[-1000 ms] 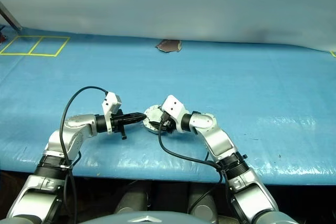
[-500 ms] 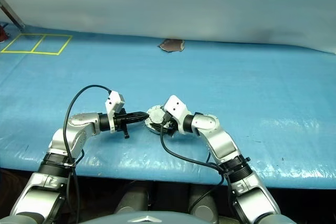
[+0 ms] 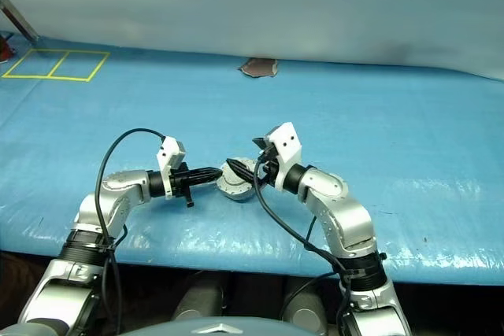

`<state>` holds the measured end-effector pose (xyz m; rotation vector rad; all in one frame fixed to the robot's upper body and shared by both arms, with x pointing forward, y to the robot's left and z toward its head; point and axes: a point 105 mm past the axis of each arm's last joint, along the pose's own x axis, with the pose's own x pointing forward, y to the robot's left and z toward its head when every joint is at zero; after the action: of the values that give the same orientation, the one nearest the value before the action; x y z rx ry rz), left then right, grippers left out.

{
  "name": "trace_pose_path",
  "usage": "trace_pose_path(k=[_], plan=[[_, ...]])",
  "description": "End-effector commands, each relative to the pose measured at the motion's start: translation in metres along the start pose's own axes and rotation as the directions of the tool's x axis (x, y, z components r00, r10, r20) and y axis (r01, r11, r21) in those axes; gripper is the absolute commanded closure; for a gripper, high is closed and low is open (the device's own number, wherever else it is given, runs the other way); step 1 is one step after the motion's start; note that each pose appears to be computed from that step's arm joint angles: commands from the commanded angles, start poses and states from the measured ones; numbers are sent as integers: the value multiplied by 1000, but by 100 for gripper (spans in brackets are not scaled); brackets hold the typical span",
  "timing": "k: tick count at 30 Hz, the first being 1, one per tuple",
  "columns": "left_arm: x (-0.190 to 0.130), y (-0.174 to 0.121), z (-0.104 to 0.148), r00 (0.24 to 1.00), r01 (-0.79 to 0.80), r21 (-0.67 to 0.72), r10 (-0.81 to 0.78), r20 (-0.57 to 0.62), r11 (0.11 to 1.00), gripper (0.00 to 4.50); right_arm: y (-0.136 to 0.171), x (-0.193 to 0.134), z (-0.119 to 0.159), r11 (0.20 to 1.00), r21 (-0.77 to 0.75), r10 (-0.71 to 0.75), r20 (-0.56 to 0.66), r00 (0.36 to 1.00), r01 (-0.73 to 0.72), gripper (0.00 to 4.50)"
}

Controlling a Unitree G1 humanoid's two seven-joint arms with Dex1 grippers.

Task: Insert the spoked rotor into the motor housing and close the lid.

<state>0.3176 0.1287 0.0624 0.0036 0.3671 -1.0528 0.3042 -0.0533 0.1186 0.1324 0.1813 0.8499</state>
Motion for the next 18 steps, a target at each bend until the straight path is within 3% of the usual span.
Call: trace_pose_path(k=[1,6,12,18], plan=[[4,-3,-14,1000,5,-43,-6,-21,999,450,-5,-12,-7,994,105,-28,-31,999,31,2],[4,-2,-12,1000,-11,-45,10,-5,999,450,-8,-23,-24,953,295,-45,-67,997,63,2],[4,-2,-12,1000,-14,-41,14,-1,999,450,-8,-21,-35,843,533,-59,-43,997,73,2],[3,-1,-10,1000,-24,-31,24,1,999,450,-1,-18,-47,753,653,-45,-65,997,76,2]])
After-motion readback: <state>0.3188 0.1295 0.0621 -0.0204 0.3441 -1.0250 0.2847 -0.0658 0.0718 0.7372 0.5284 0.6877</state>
